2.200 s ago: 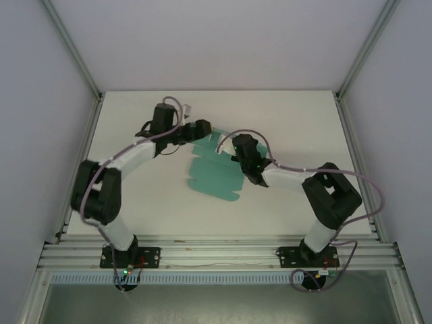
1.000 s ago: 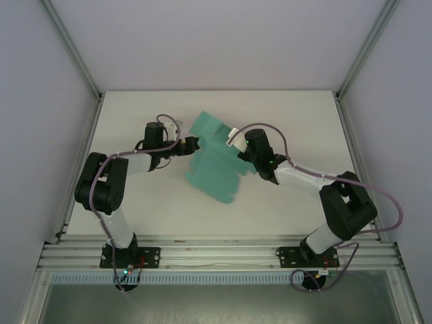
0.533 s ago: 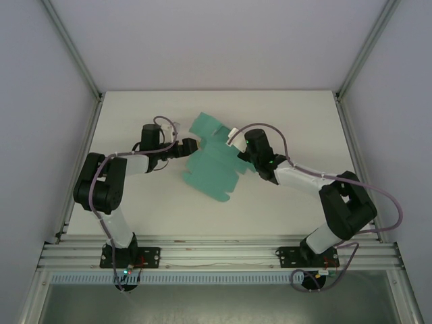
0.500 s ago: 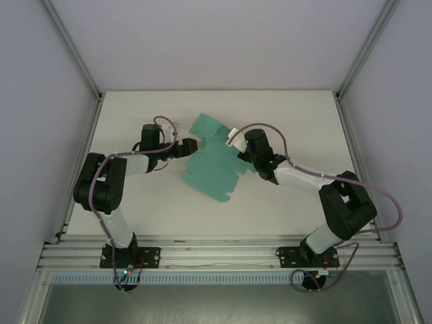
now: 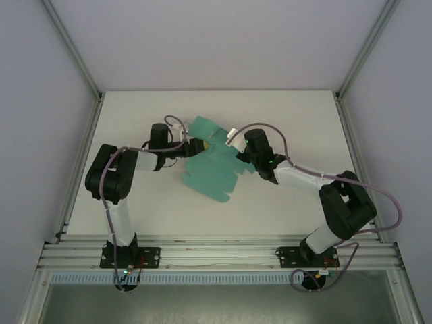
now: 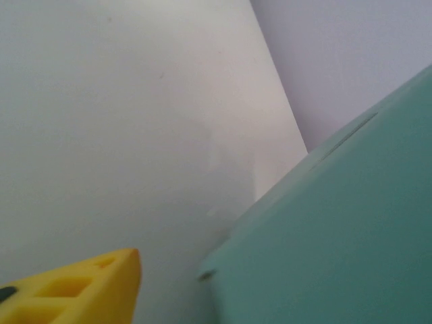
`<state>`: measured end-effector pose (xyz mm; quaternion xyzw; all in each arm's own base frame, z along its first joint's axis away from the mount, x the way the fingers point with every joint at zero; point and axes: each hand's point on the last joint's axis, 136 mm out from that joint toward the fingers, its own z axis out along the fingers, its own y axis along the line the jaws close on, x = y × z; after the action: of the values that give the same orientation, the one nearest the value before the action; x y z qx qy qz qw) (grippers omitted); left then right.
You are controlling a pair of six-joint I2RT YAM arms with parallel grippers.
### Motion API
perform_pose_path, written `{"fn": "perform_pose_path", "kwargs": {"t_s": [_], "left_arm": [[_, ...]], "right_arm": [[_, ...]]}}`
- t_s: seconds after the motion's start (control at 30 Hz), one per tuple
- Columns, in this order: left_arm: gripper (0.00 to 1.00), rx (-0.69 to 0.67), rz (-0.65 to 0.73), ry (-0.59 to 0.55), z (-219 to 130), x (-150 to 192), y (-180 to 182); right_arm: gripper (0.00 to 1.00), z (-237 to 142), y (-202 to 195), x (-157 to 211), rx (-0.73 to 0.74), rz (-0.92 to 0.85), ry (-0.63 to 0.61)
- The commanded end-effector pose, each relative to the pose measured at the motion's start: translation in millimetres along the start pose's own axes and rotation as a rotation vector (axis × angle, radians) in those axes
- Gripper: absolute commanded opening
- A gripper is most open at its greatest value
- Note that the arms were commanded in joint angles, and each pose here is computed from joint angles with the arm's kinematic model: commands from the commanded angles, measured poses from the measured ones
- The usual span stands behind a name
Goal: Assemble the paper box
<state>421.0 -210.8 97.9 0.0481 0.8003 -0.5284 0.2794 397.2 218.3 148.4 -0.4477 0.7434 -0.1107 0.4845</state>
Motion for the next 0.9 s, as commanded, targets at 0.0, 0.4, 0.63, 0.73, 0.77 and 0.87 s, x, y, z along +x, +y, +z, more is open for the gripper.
{"fn": "perform_pose_path", "kwargs": {"t_s": [0.0, 0.4, 0.63, 0.73, 0.77, 0.87], "left_arm": [[0.46, 0.079, 0.046, -0.010, 4, -9, -15], [0.00, -0.052, 0.050, 0.018, 4, 3, 7], [0.11, -0.176, 0.121, 0.031, -5, 4, 9], [0.58, -0.208, 0.127, 0.013, -14, 0, 6], [0.74, -0.228, 0.127, 0.000, -18, -4, 7], [1.00, -0.285, 0.121, -0.045, -35, -13, 7]], "right_arm": [[0.00, -7, -13, -26, 0.011, 0.059, -0.090], [0.00, -13, -20, -34, 0.025, 0.043, -0.110], [0.00, -14, -22, -31, 0.027, -0.017, -0.083], [0.00, -12, -23, -24, 0.043, -0.072, -0.044], [0.00, -11, -25, -22, 0.051, -0.096, -0.030], [0.00, -8, -28, -15, 0.087, -0.181, 0.025]]}}
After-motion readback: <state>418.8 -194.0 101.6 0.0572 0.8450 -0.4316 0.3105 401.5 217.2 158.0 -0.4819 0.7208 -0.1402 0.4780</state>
